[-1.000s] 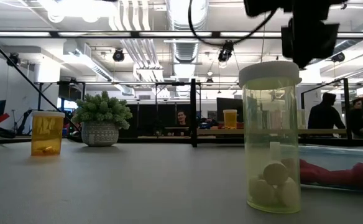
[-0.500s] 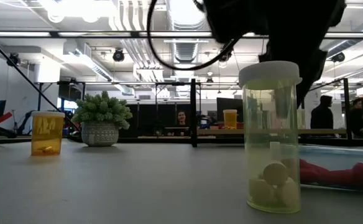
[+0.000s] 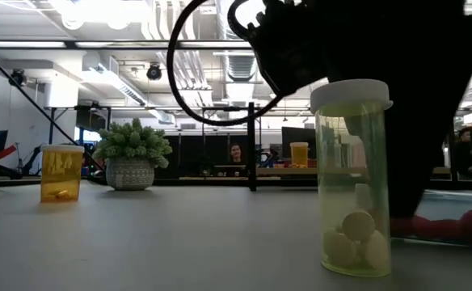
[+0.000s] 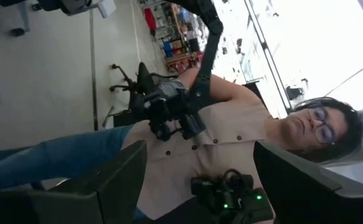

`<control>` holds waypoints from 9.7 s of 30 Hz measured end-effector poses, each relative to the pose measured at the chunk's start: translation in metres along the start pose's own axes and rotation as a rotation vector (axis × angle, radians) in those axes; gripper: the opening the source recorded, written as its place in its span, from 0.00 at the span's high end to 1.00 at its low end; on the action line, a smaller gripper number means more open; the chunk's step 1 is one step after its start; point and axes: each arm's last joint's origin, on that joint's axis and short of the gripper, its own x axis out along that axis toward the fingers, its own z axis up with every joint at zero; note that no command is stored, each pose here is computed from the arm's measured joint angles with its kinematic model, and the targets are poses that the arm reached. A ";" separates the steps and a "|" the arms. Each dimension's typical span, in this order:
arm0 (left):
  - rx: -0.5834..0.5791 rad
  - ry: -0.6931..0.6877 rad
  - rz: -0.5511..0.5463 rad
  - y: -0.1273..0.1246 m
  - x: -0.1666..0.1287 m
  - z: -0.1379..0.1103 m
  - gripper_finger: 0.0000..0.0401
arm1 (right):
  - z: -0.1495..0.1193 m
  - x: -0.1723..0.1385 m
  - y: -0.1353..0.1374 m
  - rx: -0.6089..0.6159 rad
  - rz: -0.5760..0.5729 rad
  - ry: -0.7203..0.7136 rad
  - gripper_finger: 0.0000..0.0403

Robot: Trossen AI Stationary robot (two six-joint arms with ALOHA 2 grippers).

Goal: Pick and place medicine bottles onto shelf by color
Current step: Put the right blue pill bottle on the shelf aligned with the other blue pill bottle

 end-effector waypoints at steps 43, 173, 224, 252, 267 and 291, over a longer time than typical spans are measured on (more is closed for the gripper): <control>0.484 -0.644 0.317 0.015 -0.030 0.093 0.30 | -0.034 -0.213 -0.046 -0.103 -0.182 -0.764 0.77; 0.780 -0.371 0.394 0.026 -0.093 0.230 0.77 | 0.023 -0.300 -0.115 -0.369 0.130 -0.667 0.62; 0.800 -0.645 0.592 0.028 -0.132 0.260 0.46 | 0.023 -0.264 -0.267 0.022 -0.262 -0.325 0.74; 0.790 -0.785 0.691 0.030 -0.172 0.280 0.46 | 0.027 -0.168 -0.379 0.519 -0.360 -0.569 0.74; 0.787 -0.816 0.715 0.030 -0.181 0.284 0.46 | 0.023 -0.159 -0.398 0.601 -0.363 -0.642 0.74; 0.785 -0.828 0.725 0.030 -0.185 0.286 0.46 | 0.019 -0.149 -0.401 0.601 -0.364 -0.644 0.74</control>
